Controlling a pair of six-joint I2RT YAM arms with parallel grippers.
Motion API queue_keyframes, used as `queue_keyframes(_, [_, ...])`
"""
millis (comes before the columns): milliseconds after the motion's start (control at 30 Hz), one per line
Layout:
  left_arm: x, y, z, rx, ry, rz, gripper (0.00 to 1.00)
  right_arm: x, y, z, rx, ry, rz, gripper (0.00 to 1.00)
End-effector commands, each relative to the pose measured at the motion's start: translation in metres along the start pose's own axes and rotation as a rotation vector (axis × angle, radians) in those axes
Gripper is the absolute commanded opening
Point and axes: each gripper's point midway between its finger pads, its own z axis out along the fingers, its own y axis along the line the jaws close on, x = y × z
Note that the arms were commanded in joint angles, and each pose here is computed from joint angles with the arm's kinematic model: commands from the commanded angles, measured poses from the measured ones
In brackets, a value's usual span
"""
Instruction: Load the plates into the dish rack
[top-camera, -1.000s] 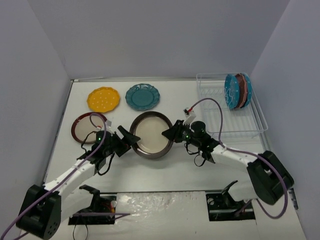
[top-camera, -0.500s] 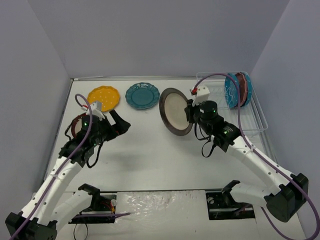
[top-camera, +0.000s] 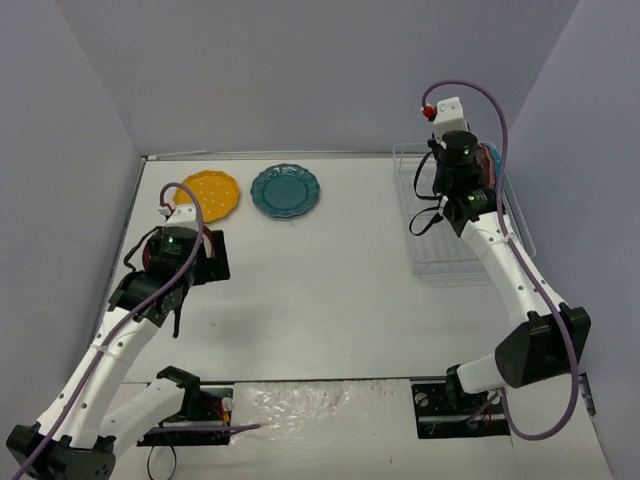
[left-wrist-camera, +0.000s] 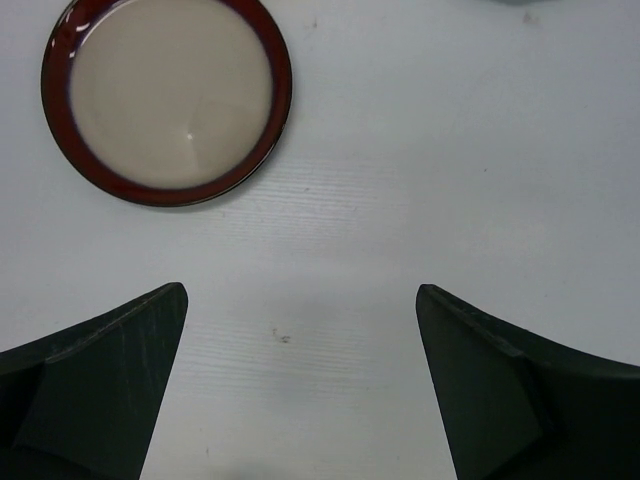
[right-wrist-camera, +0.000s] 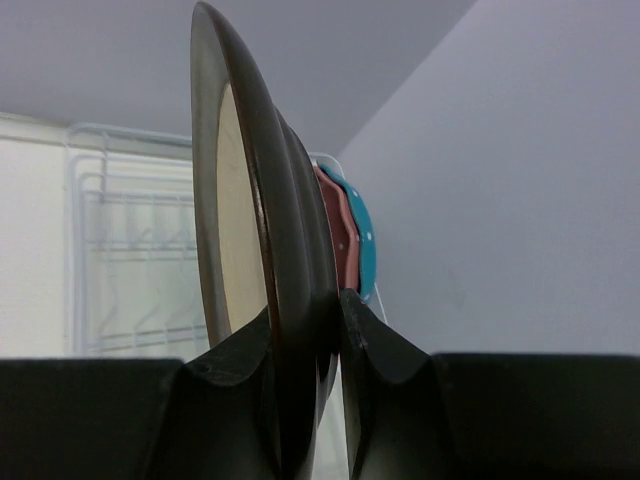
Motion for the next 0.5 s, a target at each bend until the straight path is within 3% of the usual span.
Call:
queue_keyframes(0, [-0.008,0.009,0.001,-0.028,-0.025,0.035,0.97,-0.071,-0.059,0.021,0.185,-0.207,0.088,0.00])
queue_keyframes(467, [-0.003,0.018,0.006,-0.071,-0.008,0.038,0.97,0.003,-0.040,0.115,0.154,-0.064,0.082,0.00])
